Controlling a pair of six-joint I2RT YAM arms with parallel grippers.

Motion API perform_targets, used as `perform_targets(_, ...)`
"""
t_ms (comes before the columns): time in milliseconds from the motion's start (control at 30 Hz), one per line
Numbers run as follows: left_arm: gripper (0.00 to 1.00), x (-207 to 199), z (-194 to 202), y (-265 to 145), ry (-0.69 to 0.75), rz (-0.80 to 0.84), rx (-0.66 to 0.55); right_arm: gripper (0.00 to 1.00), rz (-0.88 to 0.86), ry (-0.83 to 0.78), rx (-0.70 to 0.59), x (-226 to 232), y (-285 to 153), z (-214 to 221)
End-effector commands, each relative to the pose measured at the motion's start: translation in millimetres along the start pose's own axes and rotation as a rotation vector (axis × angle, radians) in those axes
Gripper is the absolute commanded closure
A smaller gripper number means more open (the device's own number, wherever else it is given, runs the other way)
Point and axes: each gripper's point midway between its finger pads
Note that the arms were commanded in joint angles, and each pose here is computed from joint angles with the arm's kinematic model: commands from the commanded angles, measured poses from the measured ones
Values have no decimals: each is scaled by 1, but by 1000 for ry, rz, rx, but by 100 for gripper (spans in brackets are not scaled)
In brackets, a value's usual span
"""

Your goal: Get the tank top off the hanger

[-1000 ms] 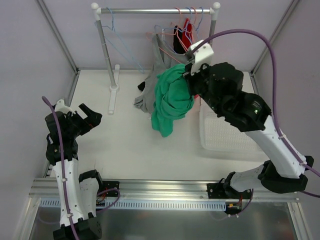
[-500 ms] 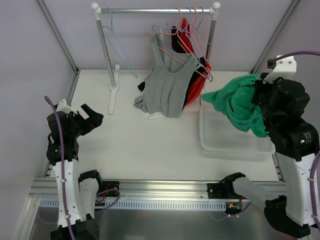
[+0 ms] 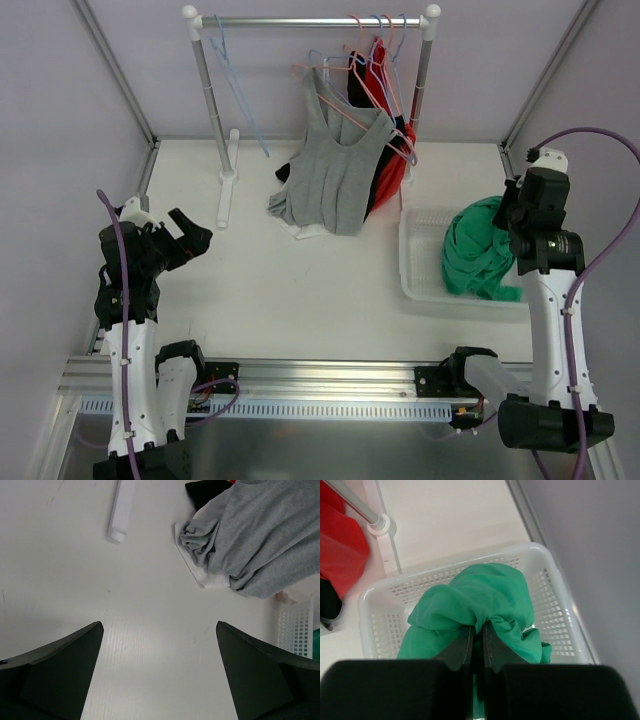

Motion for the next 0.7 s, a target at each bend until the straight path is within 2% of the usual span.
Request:
perform_targets(0, 1, -7, -9, -5, 31, 8, -24, 100, -77, 102, -133, 15, 12, -34)
perform_targets(67, 1, -7, -9, -6, 33, 7, -26, 100, -68, 134, -110, 16, 23, -26)
perform_targets(233, 1, -13, -9, -7, 36, 23, -25, 100, 135, 265, 58, -11, 55, 41)
perform_targets(333, 1, -41, -9, -15, 44, 133, 18, 100, 194, 359, 145, -22, 67, 78)
perform_targets(433, 1, -76, -12, -29, -9, 256, 65, 97, 137, 451, 209, -21, 76, 98)
perform_targets(467, 1, -90, -16, -36, -18, 307, 74, 88, 128, 472, 226, -21, 78, 103)
perform_targets(500, 1, -106, -11, -42, -34, 386, 141, 16, 123, 507, 235, -21, 79, 107)
perform_targets(533, 1, -116, -10, -48, -70, 426, 175, 2, 133, 528, 243, -24, 79, 110)
perform_targets(600, 1, -136, -14, -61, -78, 499, 199, 1, 133, 533, 228, -25, 72, 107)
perform_targets(667, 1, -147, -25, -71, -99, 509, 166, 1, 144, 549, 188, -28, 64, 100)
Point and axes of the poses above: each gripper's point midway between its finger pads, its own y axis out along the fingers, its own x axis along the line the jaws close on, z = x × y, and after that the axes turned 11 degrees about -y, right-handed
